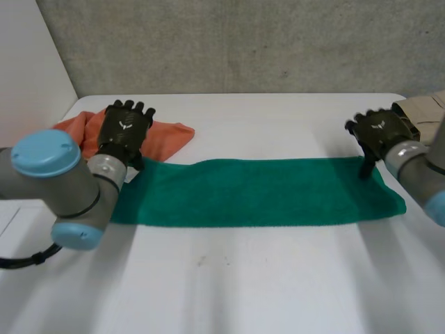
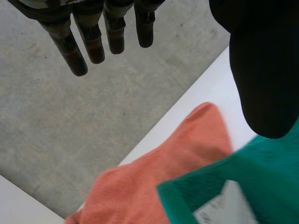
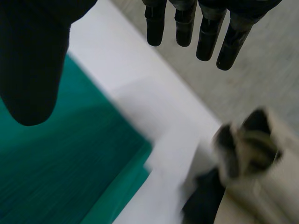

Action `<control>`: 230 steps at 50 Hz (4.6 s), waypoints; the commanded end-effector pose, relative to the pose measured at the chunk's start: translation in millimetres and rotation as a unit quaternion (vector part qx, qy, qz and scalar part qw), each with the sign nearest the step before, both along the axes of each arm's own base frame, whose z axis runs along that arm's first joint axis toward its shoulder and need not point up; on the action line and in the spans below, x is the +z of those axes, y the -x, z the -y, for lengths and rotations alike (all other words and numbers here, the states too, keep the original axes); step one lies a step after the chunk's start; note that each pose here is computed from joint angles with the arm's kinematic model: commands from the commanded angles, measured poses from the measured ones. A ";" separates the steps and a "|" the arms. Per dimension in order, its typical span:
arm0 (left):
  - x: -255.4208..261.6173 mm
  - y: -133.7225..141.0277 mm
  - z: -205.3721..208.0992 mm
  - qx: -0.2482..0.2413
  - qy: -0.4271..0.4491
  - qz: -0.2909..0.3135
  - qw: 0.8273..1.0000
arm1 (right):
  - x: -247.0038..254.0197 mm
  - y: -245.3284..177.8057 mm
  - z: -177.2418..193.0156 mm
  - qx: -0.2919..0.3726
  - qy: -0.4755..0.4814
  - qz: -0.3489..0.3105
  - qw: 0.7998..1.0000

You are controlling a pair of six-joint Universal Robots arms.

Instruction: Fold the laundry.

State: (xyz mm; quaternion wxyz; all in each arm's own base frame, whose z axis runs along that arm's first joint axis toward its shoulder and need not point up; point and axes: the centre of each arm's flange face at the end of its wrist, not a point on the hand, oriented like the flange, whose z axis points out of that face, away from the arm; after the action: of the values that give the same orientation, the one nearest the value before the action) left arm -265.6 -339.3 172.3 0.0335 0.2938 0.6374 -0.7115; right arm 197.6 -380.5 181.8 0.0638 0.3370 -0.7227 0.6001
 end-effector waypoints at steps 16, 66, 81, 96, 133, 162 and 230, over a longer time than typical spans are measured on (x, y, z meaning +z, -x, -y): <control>-2.3 -9.6 -46.3 -0.033 -0.052 -0.032 0.998 | -48.2 44.6 -30.9 -0.005 -0.100 0.017 0.995; 60.5 -60.1 -51.4 0.031 0.012 -0.093 0.995 | -18.1 -220.8 -185.0 0.451 0.212 -0.024 0.867; 55.4 -42.3 -63.9 -0.002 0.002 -0.092 0.996 | -38.7 -218.6 -200.2 0.413 0.158 -0.024 0.897; 34.1 47.2 -127.6 -0.159 -0.040 -0.088 0.983 | -3.6 -94.7 -143.5 0.151 -0.055 0.160 0.974; -15.4 44.0 -9.5 0.035 0.001 0.012 0.999 | -58.6 -84.1 -128.3 0.126 -0.070 0.051 0.988; -21.4 85.9 -85.3 -0.107 -0.036 -0.004 0.994 | -62.2 -78.0 -127.5 0.124 -0.044 0.013 0.991; -15.9 60.4 -103.8 -0.022 -0.050 0.017 0.998 | -43.7 -23.6 -126.5 0.061 -0.014 -0.076 0.995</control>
State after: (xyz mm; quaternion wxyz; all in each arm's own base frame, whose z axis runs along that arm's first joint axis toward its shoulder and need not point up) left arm -331.3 -260.1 139.4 0.0297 0.3151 0.6713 -0.6702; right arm 220.2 -251.4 133.6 0.0738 0.4258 -0.7080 0.5585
